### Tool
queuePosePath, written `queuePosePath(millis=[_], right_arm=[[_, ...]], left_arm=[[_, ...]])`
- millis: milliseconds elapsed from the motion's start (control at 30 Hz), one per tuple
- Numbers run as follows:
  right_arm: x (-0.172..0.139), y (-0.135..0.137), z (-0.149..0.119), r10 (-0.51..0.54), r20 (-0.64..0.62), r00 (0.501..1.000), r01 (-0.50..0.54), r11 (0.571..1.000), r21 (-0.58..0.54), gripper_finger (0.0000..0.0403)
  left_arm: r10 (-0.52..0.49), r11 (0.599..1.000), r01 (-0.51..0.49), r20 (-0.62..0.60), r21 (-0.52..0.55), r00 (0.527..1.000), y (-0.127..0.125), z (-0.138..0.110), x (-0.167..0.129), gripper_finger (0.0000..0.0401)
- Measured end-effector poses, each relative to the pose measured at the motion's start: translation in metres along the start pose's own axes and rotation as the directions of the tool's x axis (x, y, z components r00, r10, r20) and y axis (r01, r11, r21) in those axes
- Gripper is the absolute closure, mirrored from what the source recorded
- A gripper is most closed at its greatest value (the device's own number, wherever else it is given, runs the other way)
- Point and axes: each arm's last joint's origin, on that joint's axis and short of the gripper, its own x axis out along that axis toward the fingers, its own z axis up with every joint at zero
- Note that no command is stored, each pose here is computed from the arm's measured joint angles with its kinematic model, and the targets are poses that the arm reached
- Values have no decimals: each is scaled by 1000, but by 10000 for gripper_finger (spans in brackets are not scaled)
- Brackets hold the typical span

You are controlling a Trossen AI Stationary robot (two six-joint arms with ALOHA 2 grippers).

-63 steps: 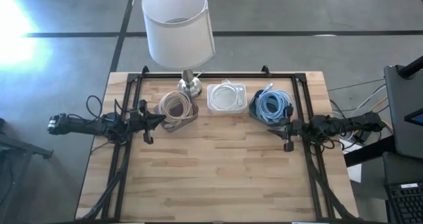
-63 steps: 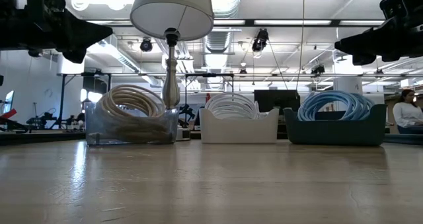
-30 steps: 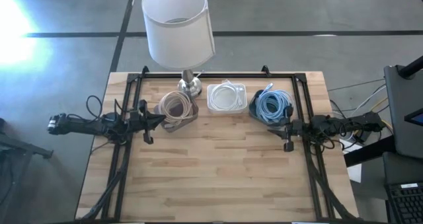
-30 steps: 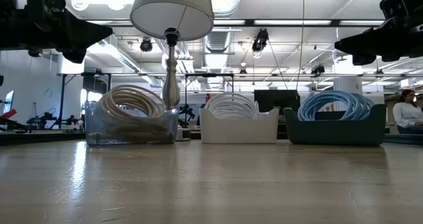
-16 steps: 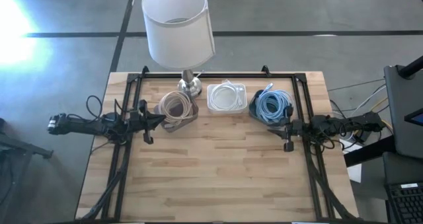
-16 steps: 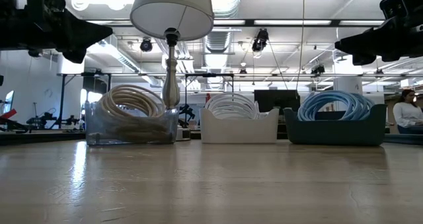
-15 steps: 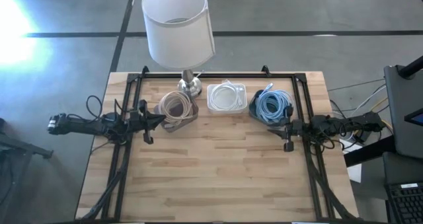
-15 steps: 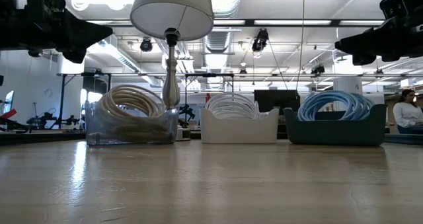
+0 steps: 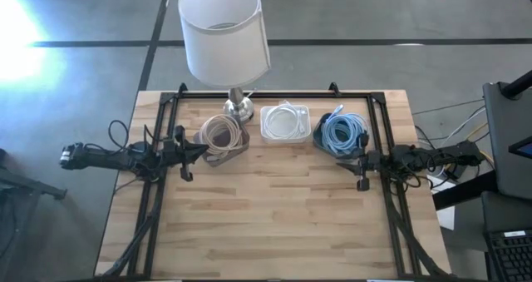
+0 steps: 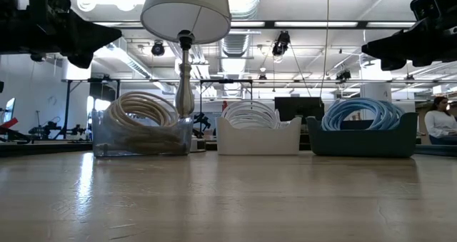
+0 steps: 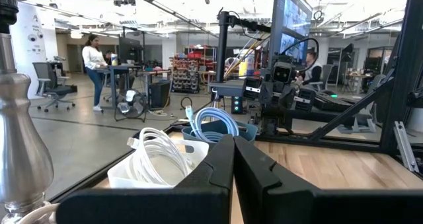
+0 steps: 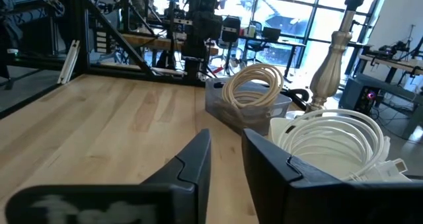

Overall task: Sort HDMI cables
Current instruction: Return to Home Position

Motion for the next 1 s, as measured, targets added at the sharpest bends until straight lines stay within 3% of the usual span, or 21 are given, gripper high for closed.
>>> queuePosePath(millis=[1000], right_arm=[[0,0,0,0,0,1000,0,1000,0,325]], left_arm=[[1,1000,-1,0,0,1000,0,0,0,389]])
